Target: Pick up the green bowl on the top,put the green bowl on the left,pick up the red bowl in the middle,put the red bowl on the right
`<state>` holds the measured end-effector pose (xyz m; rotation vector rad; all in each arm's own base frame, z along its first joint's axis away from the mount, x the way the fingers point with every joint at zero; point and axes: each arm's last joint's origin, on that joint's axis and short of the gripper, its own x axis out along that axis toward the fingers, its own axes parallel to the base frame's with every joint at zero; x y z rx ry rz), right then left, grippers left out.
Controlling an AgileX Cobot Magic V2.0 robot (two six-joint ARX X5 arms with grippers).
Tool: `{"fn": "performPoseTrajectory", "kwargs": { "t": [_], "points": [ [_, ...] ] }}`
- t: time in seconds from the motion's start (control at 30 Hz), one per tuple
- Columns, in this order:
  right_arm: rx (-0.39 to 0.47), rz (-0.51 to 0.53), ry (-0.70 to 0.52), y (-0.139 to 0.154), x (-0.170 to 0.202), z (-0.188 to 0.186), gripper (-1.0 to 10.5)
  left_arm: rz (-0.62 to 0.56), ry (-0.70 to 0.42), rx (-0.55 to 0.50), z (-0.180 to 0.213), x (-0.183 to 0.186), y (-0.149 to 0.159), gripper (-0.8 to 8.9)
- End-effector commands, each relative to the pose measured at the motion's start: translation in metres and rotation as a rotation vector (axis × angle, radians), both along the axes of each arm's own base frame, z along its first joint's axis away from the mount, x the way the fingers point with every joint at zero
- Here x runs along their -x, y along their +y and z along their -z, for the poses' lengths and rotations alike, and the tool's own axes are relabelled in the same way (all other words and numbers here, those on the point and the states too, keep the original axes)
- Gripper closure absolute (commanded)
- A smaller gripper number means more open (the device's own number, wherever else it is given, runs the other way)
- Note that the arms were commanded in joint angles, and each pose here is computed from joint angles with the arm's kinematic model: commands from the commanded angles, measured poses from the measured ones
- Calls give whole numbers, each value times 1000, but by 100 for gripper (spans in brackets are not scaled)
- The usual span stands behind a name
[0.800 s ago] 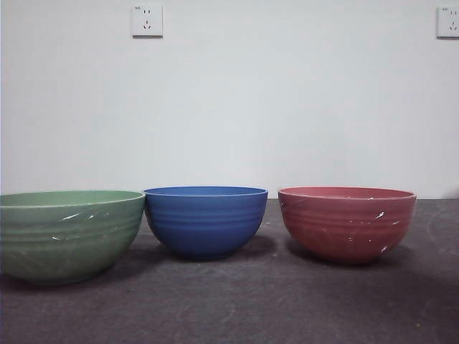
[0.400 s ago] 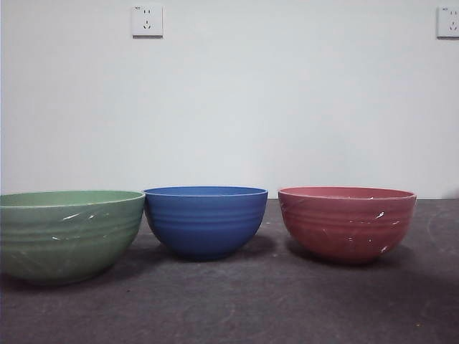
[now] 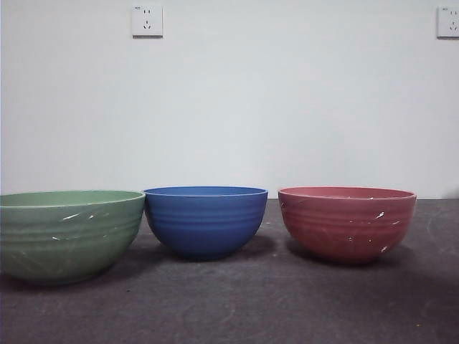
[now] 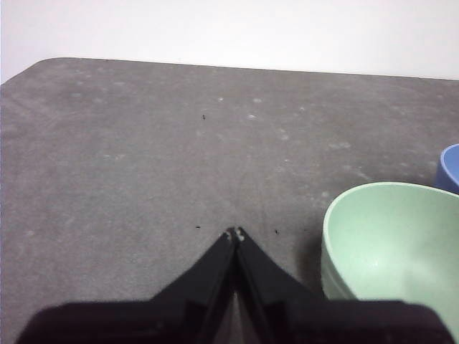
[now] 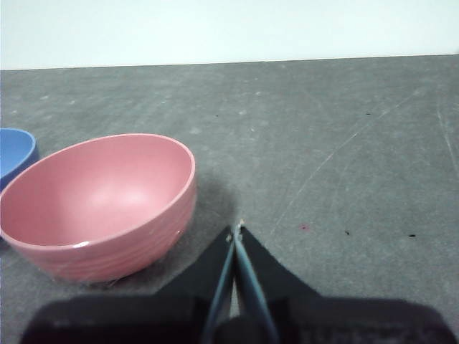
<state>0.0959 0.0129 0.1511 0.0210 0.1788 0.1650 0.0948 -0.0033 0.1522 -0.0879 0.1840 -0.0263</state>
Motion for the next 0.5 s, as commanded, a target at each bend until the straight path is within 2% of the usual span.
{"fn": "performPoseTrajectory", "kwargs": {
  "t": [0.03, 0.5],
  "points": [
    [-7, 4, 10, 0, 0, 3, 942, -1, 16, 7, 5, 0, 0, 817],
    [-7, 4, 10, 0, 0, 3, 942, -1, 16, 7, 5, 0, 0, 817]
  ]
}}
